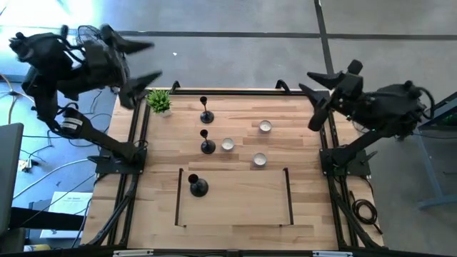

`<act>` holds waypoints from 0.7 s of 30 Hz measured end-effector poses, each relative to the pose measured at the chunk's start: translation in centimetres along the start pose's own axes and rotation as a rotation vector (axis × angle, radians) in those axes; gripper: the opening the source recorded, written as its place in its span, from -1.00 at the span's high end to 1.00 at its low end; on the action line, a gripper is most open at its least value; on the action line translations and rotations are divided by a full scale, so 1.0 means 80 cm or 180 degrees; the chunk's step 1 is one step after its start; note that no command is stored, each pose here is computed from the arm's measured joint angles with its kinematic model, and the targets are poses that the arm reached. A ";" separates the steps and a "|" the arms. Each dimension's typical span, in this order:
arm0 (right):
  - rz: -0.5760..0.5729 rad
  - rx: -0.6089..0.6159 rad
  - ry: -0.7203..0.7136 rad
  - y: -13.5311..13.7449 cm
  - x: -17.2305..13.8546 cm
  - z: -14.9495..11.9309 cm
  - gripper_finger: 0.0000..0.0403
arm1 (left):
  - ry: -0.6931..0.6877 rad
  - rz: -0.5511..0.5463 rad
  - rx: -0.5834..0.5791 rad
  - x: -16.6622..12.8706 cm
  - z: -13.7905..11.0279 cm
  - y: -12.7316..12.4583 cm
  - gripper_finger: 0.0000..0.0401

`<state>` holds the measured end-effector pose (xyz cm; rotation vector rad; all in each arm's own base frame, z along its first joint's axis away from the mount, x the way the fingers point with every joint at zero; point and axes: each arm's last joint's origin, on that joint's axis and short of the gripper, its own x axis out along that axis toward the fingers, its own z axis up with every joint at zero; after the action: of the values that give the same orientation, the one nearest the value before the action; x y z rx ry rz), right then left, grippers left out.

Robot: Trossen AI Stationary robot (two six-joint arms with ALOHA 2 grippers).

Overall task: Pick & Place candle stick holders
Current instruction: Put the red scented candle on the shelf

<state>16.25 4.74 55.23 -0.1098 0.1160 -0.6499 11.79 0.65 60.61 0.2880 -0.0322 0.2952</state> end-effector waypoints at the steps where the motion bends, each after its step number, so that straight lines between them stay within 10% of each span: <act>1: 0.0015 -0.0022 0.0042 0.001 0.000 -0.003 0.18 | 0.0090 -0.0130 -0.0046 0.002 -0.005 0.000 -0.59; 21: 0.0185 -0.0061 0.0333 0.007 0.005 -0.020 0.18 | 0.1938 -0.0503 -0.1141 0.079 -0.116 0.072 -0.59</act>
<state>16.64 4.81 53.53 -0.0904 0.2256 -0.5966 16.10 10.34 53.73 -0.1629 0.5315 0.2055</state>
